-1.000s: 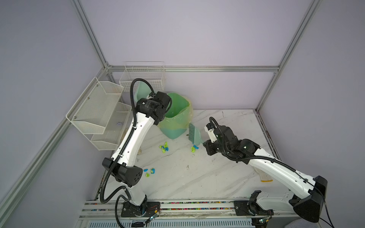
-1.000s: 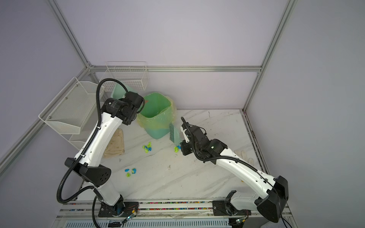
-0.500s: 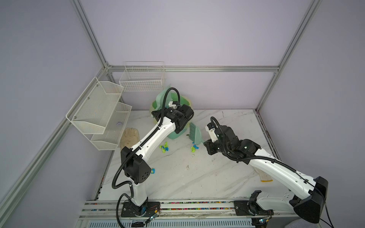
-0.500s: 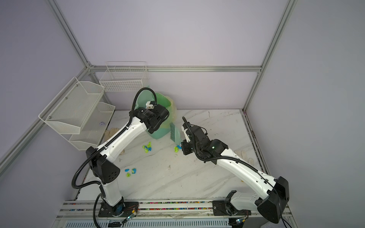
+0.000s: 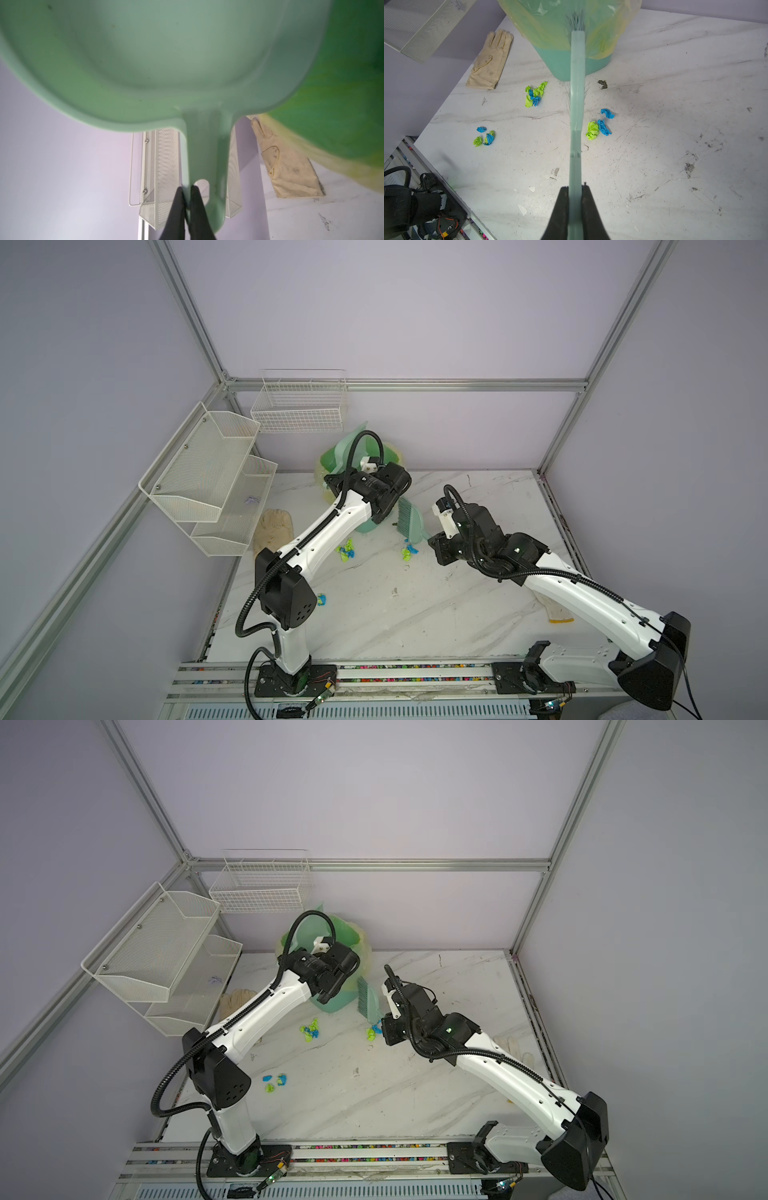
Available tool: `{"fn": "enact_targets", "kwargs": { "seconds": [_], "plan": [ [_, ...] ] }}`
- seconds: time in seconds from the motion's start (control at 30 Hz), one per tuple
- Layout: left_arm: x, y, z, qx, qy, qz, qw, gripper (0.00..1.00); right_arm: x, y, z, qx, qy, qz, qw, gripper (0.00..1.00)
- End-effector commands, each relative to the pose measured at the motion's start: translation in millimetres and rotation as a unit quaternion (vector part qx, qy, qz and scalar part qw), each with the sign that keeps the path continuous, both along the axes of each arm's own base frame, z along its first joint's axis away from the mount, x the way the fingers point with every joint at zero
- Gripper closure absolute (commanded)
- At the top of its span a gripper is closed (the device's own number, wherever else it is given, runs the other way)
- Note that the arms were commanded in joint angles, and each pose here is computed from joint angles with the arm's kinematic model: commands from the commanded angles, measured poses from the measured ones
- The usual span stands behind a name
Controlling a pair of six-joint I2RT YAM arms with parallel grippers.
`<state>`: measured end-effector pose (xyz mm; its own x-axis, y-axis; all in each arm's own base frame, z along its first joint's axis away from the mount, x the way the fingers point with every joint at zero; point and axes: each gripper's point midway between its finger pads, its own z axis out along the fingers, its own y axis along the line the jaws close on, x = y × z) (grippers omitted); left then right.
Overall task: Sweep away the paper scraps from the table
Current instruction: 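Tip the dustpan over the bin with the left gripper to empty scraps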
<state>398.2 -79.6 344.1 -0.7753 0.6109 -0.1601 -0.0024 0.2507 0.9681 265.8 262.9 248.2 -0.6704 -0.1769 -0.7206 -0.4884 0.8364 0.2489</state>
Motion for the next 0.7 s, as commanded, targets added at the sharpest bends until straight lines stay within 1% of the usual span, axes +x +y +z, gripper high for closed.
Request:
{"fn": "enact_targets", "kwargs": {
  "seconds": [0.0, 0.03, 0.1, 0.33, 0.4, 0.53, 0.67],
  "plan": [
    [-15.4, 3.1, 23.6, -0.121, -0.037, -0.004, 0.992, 1.0, 0.9, -0.8, 14.4, 0.022, -0.016, -0.003, 1.0, 1.0],
    [-16.2, 2.3, 20.2, -0.129, -0.031, -0.004, 0.991, 1.0, 1.0, -0.2, 14.1, 0.022, -0.015, -0.002, 1.0, 1.0],
    [-17.0, 3.9, 17.4, -0.125, -0.029, 0.001, 0.992, 1.0, 0.8, 0.2, 14.8, 0.025, -0.014, -0.002, 1.0, 1.0],
    [-23.8, 11.0, 14.2, -0.199, -0.022, 0.01, 0.98, 1.0, -0.6, -1.6, 17.6, 0.031, -0.012, -0.007, 0.999, 1.0],
    [-27.0, 13.8, 13.2, -0.232, -0.018, 0.012, 0.973, 1.0, -1.2, -1.6, 17.9, 0.032, -0.011, -0.007, 0.999, 1.0],
    [-34.6, 21.9, 13.2, -0.305, -0.015, 0.019, 0.952, 1.0, -0.8, 1.3, 17.6, 0.035, -0.01, -0.003, 0.999, 1.0],
    [-44.4, 22.4, 21.9, -0.358, -0.024, 0.01, 0.933, 1.0, 0.0, 3.4, 21.1, 0.04, -0.01, -0.001, 0.999, 1.0]
  ]
}}
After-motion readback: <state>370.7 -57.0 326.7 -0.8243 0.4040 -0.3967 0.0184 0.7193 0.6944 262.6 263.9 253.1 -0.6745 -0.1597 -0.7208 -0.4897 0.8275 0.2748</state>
